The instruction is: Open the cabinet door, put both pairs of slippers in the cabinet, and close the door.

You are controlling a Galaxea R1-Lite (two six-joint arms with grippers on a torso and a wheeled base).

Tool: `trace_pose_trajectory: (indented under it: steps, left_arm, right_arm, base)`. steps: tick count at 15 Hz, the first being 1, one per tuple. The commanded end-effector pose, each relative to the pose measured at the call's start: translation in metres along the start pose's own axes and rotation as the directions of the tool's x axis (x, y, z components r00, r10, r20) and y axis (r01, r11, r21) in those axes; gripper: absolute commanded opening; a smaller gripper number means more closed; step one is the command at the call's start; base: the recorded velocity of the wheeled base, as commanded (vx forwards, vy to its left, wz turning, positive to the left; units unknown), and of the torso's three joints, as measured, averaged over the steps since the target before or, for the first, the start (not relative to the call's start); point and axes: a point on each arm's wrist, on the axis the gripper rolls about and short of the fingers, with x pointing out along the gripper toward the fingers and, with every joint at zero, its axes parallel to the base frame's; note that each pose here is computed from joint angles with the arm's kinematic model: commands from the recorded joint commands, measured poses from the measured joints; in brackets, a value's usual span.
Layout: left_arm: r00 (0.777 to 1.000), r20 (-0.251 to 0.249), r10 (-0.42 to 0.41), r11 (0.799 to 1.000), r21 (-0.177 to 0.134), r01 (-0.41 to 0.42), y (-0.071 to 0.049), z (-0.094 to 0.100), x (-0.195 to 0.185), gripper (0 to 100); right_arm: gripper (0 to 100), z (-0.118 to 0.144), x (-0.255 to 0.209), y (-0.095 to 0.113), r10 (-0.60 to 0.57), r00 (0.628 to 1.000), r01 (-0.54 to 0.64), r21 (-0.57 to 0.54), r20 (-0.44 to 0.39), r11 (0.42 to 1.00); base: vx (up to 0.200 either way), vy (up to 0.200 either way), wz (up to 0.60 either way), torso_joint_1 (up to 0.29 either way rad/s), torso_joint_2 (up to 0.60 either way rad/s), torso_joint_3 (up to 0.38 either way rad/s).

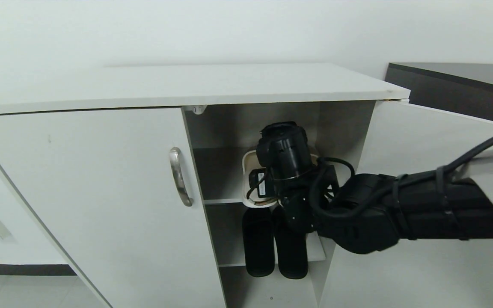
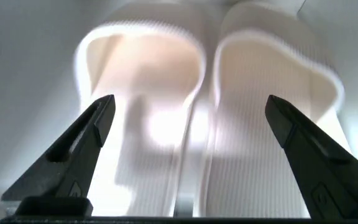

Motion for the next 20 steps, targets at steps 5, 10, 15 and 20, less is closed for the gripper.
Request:
trace_pose_trajectory:
  steps: [5, 10, 15, 20]
  left_arm:
    - [1.0, 0.0, -0.002, 1.0, 0.001, 0.002, 0.0, 0.0, 0.0, 0]
    - [1.0, 0.0, 0.0, 1.0, 0.003, 0.0, 0.0, 0.0, 0.0, 0]
    - [1.0, 0.0, 0.0, 1.0, 0.003, 0.0, 0.0, 0.0, 0.0, 0]
    - [1.0, -0.002, 0.0, 1.0, 0.001, 0.0, 0.0, 0.0, 0.0, 0]
  right_arm:
    - [100, -0.016, -0.08, -0.032, 0.222, 0.975, -0.222, -0.01, -0.003, 0.975]
    - [0, -0.044, -0.089, -0.042, 0.24, 0.971, -0.24, -0.014, 0.008, 0.971]
    - [0, -0.051, -0.087, -0.043, 0.236, 0.972, -0.236, -0.025, 0.002, 0.971]
    - [0, -0.056, -0.084, -0.04, 0.226, 0.974, -0.226, -0.032, -0.008, 0.974]
  base:
    - [0.0, 0.0, 0.0, 0.0, 0.0, 0.0]
    - [0.0, 0.0, 0.0, 0.0, 0.0, 0.0]
    - [0.0, 0.0, 0.0, 0.0, 0.0, 0.0]
    - [0.0, 0.0, 0.0, 0.0, 0.0, 0.0]
